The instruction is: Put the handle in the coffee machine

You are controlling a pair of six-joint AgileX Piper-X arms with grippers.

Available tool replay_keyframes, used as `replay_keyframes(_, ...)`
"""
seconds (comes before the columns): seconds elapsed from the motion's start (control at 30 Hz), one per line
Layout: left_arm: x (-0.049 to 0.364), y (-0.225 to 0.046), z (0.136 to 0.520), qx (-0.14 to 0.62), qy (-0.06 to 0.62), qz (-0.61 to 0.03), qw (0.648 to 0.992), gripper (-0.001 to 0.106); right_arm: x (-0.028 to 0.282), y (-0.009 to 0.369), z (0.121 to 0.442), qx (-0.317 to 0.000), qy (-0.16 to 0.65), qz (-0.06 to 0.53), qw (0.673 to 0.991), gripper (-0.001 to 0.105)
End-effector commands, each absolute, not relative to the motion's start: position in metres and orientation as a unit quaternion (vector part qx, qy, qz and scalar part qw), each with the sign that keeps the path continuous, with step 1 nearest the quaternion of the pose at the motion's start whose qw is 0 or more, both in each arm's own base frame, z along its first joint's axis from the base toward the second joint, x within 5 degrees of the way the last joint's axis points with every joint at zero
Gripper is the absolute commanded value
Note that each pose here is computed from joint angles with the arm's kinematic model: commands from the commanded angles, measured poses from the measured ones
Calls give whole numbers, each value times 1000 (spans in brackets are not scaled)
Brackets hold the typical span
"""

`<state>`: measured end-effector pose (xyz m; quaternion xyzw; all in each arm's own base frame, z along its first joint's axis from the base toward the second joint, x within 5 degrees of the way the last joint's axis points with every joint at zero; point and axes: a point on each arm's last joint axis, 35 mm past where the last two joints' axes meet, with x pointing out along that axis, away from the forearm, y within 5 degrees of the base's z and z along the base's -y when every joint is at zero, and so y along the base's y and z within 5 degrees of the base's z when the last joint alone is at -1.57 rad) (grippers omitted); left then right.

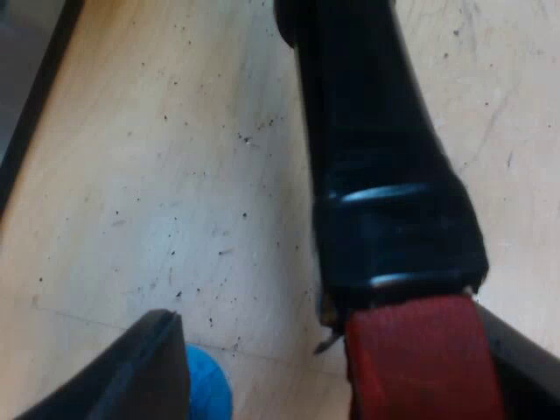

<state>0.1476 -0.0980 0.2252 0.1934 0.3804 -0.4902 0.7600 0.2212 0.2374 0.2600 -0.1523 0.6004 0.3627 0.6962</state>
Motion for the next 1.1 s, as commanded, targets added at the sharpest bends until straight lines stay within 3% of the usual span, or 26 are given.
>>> replay_keyframes(0.03, 147, -99, 227, 190, 376, -501, 756, 57, 220, 238, 270, -138, 588, 377, 702, 0)
replay_keyframes(0.4, 146, -100, 227, 179, 373, -517, 749, 51, 220, 238, 270, -134, 590, 375, 702, 0)
replay_keyframes(0.47, 146, -100, 227, 179, 373, -517, 749, 45, 220, 238, 270, -134, 590, 375, 702, 0)
replay_keyframes(0.7, 145, -100, 227, 176, 373, -523, 746, 3, 220, 238, 270, -133, 591, 374, 703, 0)
replay_keyframes(0.9, 143, -100, 226, 183, 372, -534, 737, 0, 220, 238, 270, -133, 591, 374, 703, 0)
replay_keyframes(1.0, 142, -100, 227, 178, 367, -546, 732, 0, 220, 238, 270, -136, 589, 377, 702, 10)
replay_keyframes(1.1, 142, -100, 227, 178, 367, -546, 732, 0, 220, 238, 270, -136, 589, 376, 702, 41)
